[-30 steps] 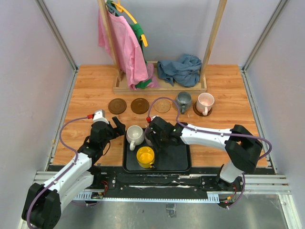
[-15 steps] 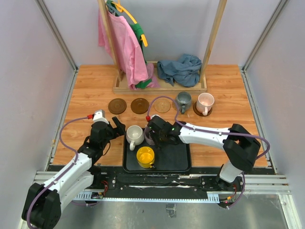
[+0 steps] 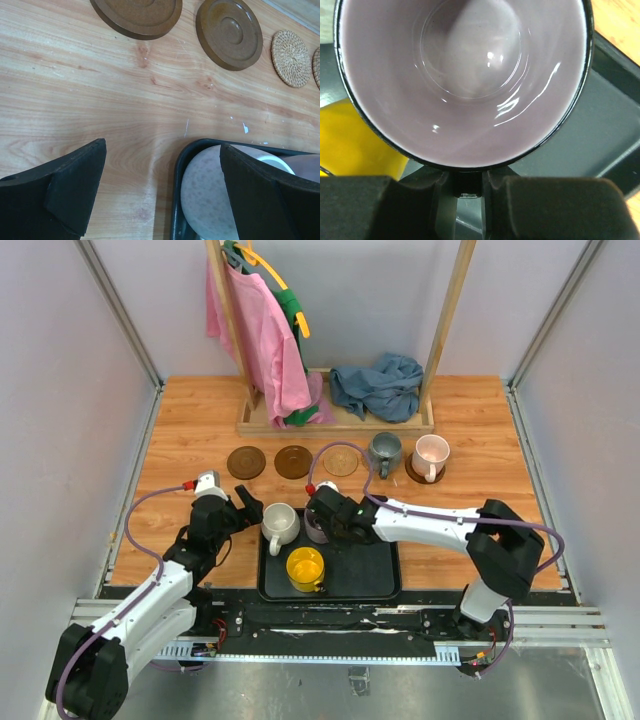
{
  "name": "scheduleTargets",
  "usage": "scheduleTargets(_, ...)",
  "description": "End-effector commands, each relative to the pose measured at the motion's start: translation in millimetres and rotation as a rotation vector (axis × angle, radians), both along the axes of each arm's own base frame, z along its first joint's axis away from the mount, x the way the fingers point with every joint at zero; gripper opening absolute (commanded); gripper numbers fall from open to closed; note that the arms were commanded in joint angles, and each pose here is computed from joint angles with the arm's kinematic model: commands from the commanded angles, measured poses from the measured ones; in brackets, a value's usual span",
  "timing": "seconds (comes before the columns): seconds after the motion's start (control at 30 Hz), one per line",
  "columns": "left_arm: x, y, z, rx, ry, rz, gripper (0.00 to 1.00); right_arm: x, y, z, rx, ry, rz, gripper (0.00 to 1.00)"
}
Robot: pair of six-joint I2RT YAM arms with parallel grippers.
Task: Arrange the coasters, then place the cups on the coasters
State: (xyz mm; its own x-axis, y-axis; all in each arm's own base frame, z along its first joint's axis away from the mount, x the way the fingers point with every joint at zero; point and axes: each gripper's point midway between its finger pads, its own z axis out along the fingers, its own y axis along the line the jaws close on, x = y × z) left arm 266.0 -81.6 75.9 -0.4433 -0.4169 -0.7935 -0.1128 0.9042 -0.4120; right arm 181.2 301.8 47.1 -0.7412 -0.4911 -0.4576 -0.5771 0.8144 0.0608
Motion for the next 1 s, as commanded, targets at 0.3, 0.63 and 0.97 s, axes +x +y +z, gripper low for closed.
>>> scheduleTargets(0.3,1.1,-1.4,5.2,-0.007,-0.022,-0.002,1.0,43.4,-20.5,85.8,0.001,-0.379,-0.143,0.01)
scheduleTargets(0.63,3.4,-3.4,8.5,-0.008,-0.031,-0.011,1.0,112.1,-14.4,138.1,-0.026,-0.51,-0.299,0.01)
scheduleTargets(0.97,4.3,-7.8,6.2,-0.013,-0.028,-0.033,1.0,172.6,-18.3,110.7,-0.077,-0.433,-0.457,0.01)
